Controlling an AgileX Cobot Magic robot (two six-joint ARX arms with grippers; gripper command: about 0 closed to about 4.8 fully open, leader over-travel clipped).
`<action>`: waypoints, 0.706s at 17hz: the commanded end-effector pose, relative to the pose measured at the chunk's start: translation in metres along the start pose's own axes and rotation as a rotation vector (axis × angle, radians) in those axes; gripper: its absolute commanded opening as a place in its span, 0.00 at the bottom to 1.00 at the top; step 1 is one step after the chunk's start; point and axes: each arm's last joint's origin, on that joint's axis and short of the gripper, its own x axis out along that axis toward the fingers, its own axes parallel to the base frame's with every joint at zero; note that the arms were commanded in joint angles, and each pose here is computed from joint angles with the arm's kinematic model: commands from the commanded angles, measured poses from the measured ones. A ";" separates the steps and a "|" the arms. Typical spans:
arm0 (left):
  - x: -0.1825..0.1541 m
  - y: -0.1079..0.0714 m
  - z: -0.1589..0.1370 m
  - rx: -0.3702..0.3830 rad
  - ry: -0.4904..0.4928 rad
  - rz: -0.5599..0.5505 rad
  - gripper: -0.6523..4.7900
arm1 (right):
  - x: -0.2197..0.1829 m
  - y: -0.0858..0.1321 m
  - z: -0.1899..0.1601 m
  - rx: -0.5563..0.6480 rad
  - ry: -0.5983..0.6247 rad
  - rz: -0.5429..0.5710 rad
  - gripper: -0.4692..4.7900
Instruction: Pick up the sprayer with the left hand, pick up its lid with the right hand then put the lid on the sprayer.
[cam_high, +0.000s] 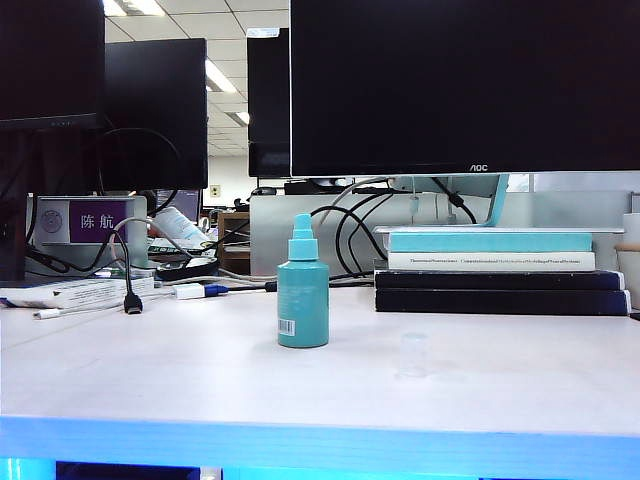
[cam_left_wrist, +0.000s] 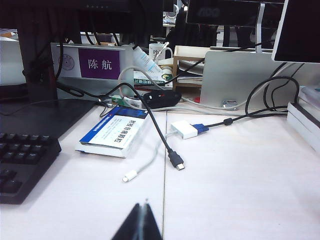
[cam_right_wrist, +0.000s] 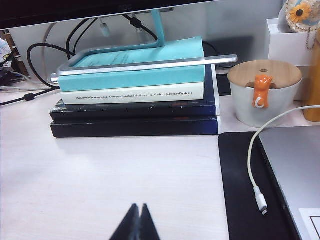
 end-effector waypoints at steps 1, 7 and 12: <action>0.000 0.000 0.002 -0.003 -0.014 -0.004 0.11 | 0.000 0.000 -0.001 0.000 -0.008 0.001 0.09; -0.001 0.000 0.011 -0.105 -0.107 -0.014 0.11 | -0.001 0.000 0.004 0.111 -0.036 -0.032 0.09; -0.008 -0.003 0.045 -0.123 -0.223 -0.126 0.11 | -0.011 0.004 0.041 0.150 -0.157 -0.014 0.09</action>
